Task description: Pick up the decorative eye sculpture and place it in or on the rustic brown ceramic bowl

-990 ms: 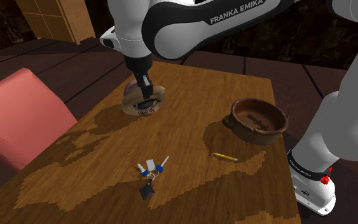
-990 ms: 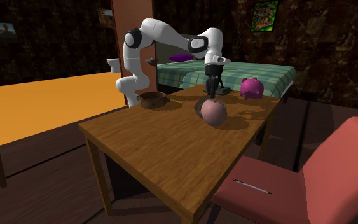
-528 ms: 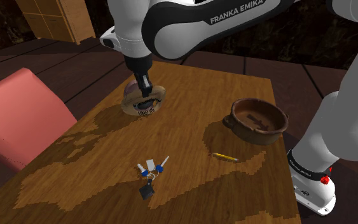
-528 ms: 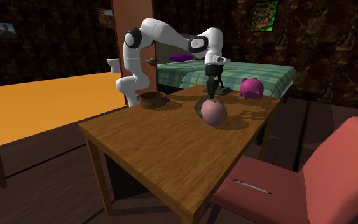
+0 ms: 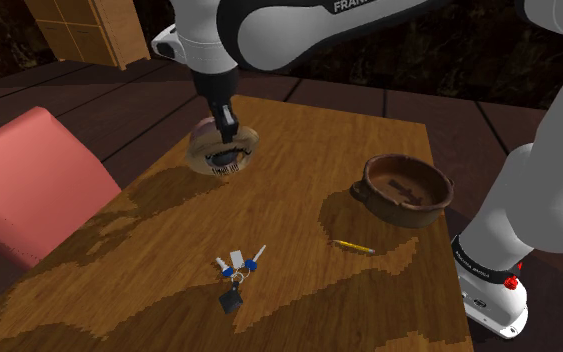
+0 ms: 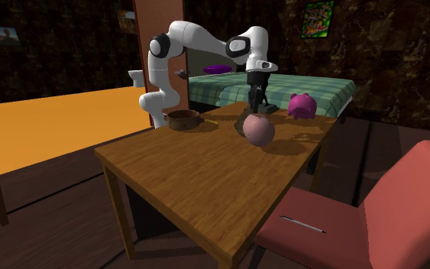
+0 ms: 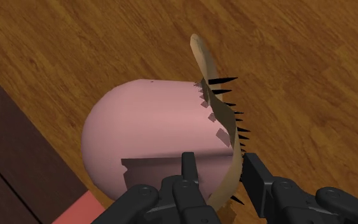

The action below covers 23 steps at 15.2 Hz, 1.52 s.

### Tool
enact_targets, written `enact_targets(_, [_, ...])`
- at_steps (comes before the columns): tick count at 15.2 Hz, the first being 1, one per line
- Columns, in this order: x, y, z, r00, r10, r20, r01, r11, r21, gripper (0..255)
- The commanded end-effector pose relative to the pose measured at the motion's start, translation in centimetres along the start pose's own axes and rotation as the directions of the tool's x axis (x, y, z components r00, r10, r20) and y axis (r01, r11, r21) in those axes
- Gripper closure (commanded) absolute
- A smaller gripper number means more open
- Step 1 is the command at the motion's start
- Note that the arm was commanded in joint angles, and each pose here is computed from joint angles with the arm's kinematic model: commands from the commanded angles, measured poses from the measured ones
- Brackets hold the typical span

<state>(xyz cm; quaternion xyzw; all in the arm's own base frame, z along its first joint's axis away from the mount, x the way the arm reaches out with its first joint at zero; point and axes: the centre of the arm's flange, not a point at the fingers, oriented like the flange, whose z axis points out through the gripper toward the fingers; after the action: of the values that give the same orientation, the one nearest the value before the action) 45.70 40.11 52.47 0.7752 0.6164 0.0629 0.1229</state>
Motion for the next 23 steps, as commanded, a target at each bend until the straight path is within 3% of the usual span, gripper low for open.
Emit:
enact_targets(1, [-0.1, 0.3, -1.1, 1.000, 0.000, -0.001, 0.000, 1.000, -0.002, 255])
enact_targets(23, [-0.7, 3.4, -12.2, 1.000, 0.000, -0.001, 0.000, 1.000, -0.002, 255])
